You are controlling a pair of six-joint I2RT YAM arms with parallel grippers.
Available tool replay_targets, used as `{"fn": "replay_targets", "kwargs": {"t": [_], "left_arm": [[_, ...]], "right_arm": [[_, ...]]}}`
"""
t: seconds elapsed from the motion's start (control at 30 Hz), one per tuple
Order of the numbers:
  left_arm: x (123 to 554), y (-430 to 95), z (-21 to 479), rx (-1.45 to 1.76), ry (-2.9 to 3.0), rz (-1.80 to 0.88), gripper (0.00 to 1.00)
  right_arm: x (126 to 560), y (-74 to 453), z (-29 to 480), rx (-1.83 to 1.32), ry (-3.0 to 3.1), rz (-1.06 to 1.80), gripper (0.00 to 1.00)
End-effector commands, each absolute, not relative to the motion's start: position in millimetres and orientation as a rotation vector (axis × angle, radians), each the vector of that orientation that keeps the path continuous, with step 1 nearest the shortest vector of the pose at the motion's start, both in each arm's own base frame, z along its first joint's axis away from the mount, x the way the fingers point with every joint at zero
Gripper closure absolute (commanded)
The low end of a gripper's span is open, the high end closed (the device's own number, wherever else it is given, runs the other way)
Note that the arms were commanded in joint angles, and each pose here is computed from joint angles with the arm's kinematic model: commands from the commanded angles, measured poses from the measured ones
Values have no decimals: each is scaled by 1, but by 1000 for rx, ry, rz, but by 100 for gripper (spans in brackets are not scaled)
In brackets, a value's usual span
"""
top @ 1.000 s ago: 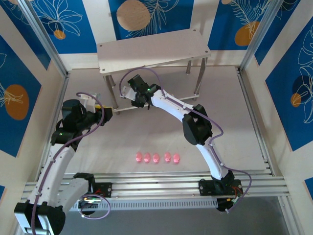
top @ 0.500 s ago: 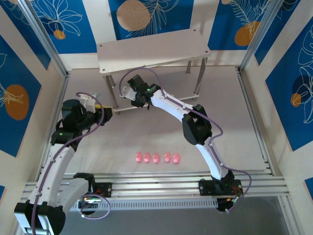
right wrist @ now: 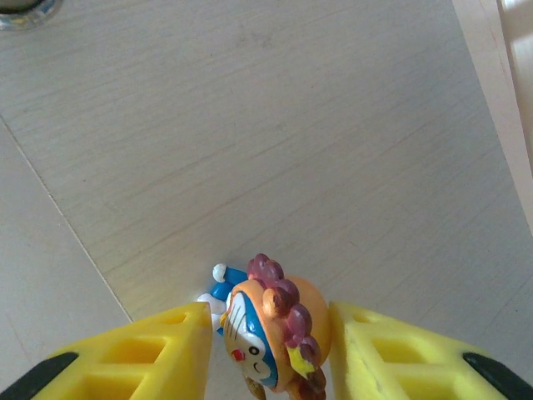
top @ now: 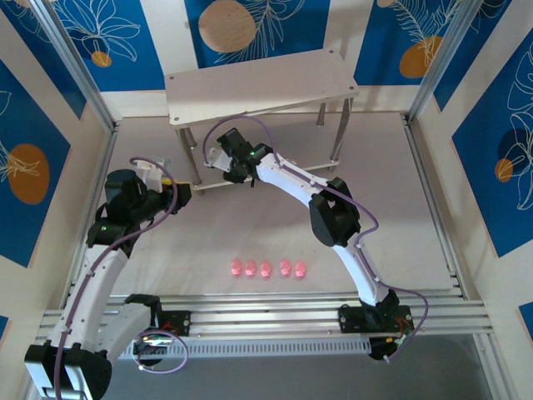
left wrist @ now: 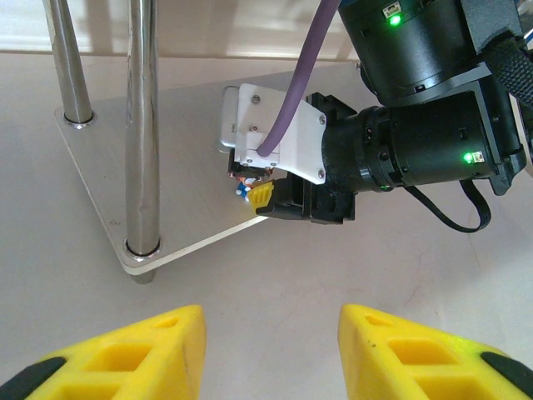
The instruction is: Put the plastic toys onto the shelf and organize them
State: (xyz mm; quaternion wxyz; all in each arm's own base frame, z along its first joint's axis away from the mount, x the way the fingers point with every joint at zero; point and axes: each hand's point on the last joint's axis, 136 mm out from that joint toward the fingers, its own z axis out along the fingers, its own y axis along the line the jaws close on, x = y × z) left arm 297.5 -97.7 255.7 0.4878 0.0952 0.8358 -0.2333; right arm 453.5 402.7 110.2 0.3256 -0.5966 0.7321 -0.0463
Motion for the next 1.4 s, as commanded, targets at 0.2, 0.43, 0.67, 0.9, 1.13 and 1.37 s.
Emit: {"fn": "replay_targets", "kwargs": {"t": [0.2,0.43,0.67,0.9,1.13,1.37], "left_arm": [[293,-97,255,248,2026,-579,54],[294,-97,255,248,2025,-580,54],[294,-97,255,249,2026,-582,54],[295,-97,254,248,2028,-583,54],[295,-97,253,248,2030,-586,54],[295,-97,253,248,2028,-588,54]], "right_arm": [[457,409,115,-1553,1902,-132,55],[459,409,117,-1538,1903,-139,53],[461,408,118,-1529,1902,-151,48],[462,408,121,-1518,1899,-150,45],[462,408,124,-1507,1892,-155,39],[464,406,134,-1467,1872,-167,33]]}}
